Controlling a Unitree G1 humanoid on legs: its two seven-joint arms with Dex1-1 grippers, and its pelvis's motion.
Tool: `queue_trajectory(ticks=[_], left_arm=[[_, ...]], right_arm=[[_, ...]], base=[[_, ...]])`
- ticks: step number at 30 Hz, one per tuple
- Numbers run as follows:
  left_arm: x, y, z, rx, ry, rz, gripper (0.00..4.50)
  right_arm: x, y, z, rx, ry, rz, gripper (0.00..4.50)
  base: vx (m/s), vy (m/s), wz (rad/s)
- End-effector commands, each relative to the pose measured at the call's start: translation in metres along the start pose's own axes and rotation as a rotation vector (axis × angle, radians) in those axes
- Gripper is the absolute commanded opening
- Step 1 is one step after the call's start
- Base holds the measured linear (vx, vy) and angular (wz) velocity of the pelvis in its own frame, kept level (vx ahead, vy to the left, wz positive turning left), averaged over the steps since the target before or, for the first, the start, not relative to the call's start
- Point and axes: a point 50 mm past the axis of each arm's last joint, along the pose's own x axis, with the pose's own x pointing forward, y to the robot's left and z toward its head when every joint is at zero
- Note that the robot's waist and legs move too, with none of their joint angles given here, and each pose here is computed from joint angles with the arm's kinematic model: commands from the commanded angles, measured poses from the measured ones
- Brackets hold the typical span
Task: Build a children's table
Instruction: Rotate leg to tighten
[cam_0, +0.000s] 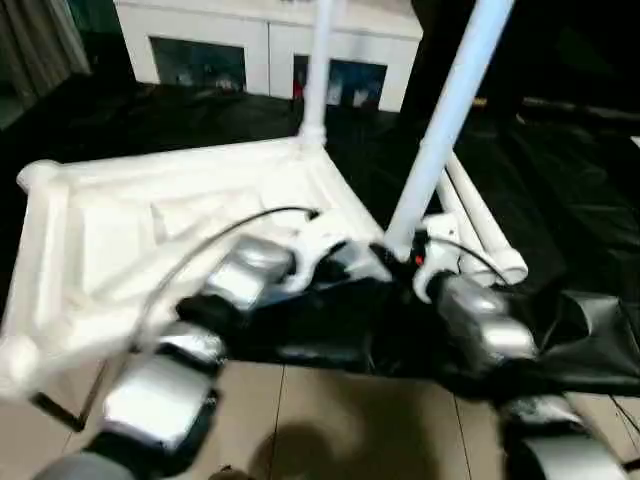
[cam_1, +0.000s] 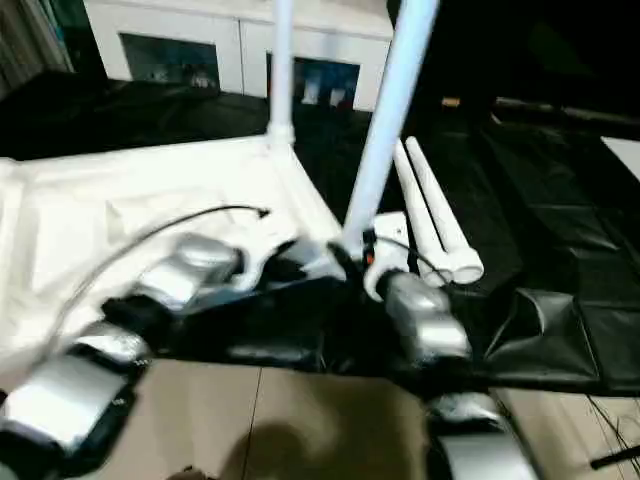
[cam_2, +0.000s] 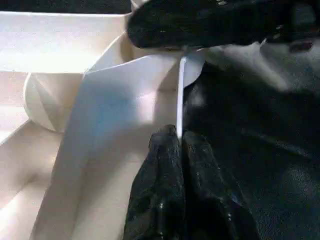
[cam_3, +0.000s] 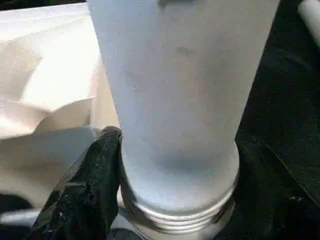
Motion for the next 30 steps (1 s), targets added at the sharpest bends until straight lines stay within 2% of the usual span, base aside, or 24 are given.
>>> queue_trajectory(ticks=[1, 4, 8, 9, 10, 11, 13, 15, 16, 17, 19, 20, 23, 30], left_arm=[[0.001, 0.005, 0.0, -0.034, 0.001, 0.094, 0.0], [0.013, -0.009, 0.008, 0.03, -0.02, 0.025, 0.0], [0.013, -0.012, 0.009, 0.071, -0.026, -0.02, 0.0], [0.008, -0.01, 0.006, 0.093, -0.024, -0.056, 0.0], [0.006, -0.01, 0.005, 0.101, -0.022, -0.072, 0.0], [0.004, -0.009, 0.003, 0.111, -0.018, -0.087, 0.0], [-0.001, -0.007, -0.001, 0.133, -0.012, -0.132, 0.0], [-0.008, -0.006, -0.006, 0.155, -0.01, -0.19, 0.0], [-0.009, -0.006, -0.007, 0.157, -0.01, -0.2, 0.0], [-0.015, -0.005, -0.011, 0.177, -0.012, -0.257, 0.0], [-0.02, -0.006, -0.014, 0.189, -0.019, -0.305, 0.0], [-0.025, -0.006, -0.016, 0.196, -0.025, -0.353, 0.0], [-0.031, -0.006, -0.019, 0.201, -0.018, -0.396, 0.0], [-0.043, -0.003, -0.024, 0.213, -0.02, -0.431, 0.0]], right_arm=[[-0.001, 0.003, -0.024, 0.044, 0.092, -0.059, 2.72], [0.01, 0.027, -0.017, 0.025, 0.064, -0.01, 2.72], [0.011, 0.029, -0.013, -0.033, 0.045, 0.03, 2.72], [0.007, 0.021, -0.008, -0.043, 0.015, 0.086, 2.72], [0.005, 0.018, -0.005, -0.05, 0.005, 0.109, 3.28], [0.002, 0.014, -0.003, -0.057, -0.005, 0.128, 3.42], [-0.003, 0.001, 0.002, -0.096, -0.009, 0.154, 3.42], [-0.012, -0.011, 0.007, -0.148, 0.002, 0.211, 3.75], [-0.013, -0.013, 0.007, -0.157, 0.006, 0.225, 3.84], [-0.022, -0.019, 0.009, -0.213, 0.031, 0.309, 3.86], [-0.03, -0.021, 0.01, -0.259, 0.053, 0.407, 4.01], [-0.04, -0.022, 0.009, -0.309, 0.081, 0.52, 4.01], [-0.049, -0.025, 0.009, -0.348, 0.107, 0.602, 4.01], [-0.053, -0.025, 0.013, -0.364, 0.134, 0.699, 4.01]], base=[[0.0, 0.0, 0.0], [0.0, 0.0, 0.0], [0.0, 0.0, 0.0], [0.0, 0.0, 0.0], [0.0, 0.0, 0.0], [0.0, 0.0, 0.0], [0.0, 0.0, 0.0], [0.0, 0.0, 0.0], [0.0, 0.0, 0.0], [0.0, 0.0, 0.0], [0.0, 0.0, 0.0], [0.0, 0.0, 0.0], [0.0, 0.0, 0.0], [0.0, 0.0, 0.0]])
